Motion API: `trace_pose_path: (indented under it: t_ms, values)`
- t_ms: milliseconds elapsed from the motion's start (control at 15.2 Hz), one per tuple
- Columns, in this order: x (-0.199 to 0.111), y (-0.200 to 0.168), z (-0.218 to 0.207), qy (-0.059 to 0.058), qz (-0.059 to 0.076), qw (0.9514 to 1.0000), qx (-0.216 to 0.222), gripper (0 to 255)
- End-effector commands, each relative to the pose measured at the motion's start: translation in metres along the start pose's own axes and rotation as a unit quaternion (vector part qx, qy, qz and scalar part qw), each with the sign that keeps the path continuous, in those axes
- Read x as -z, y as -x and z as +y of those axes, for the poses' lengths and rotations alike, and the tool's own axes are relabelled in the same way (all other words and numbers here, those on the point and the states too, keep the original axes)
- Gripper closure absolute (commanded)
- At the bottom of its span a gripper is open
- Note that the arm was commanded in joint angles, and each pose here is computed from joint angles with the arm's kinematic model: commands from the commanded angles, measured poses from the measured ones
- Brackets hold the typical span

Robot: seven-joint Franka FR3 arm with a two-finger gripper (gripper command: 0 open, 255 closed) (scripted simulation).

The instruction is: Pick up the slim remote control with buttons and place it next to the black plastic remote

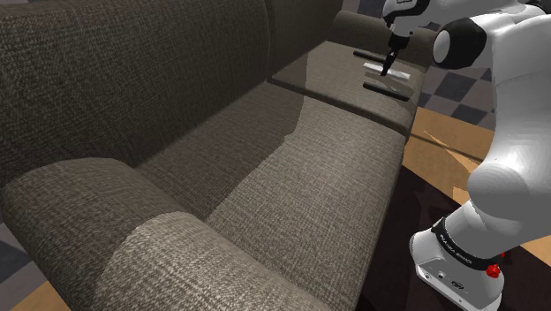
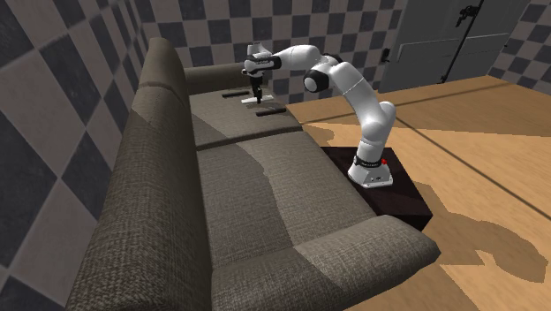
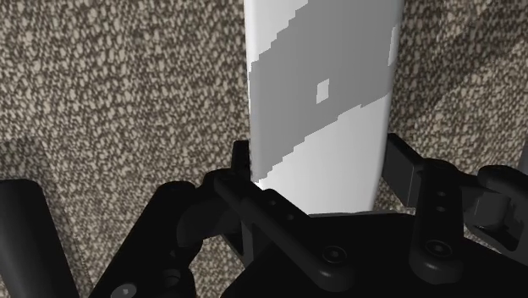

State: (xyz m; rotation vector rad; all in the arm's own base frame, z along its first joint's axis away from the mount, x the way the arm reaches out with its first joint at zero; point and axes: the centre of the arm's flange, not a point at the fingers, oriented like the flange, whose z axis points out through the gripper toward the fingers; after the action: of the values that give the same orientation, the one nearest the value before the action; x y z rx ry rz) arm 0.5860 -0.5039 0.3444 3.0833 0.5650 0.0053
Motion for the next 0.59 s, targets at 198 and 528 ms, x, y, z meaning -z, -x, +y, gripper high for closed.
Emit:
trace_pose_path:
  t_ms: [198,528]
  values:
    - [-0.0011,0.0001,0.0001,0.000,0.000,1.0000,0.000,255]
    - [-0.0011,0.0000,0.0001,0.000,0.000,1.0000,0.000,0]
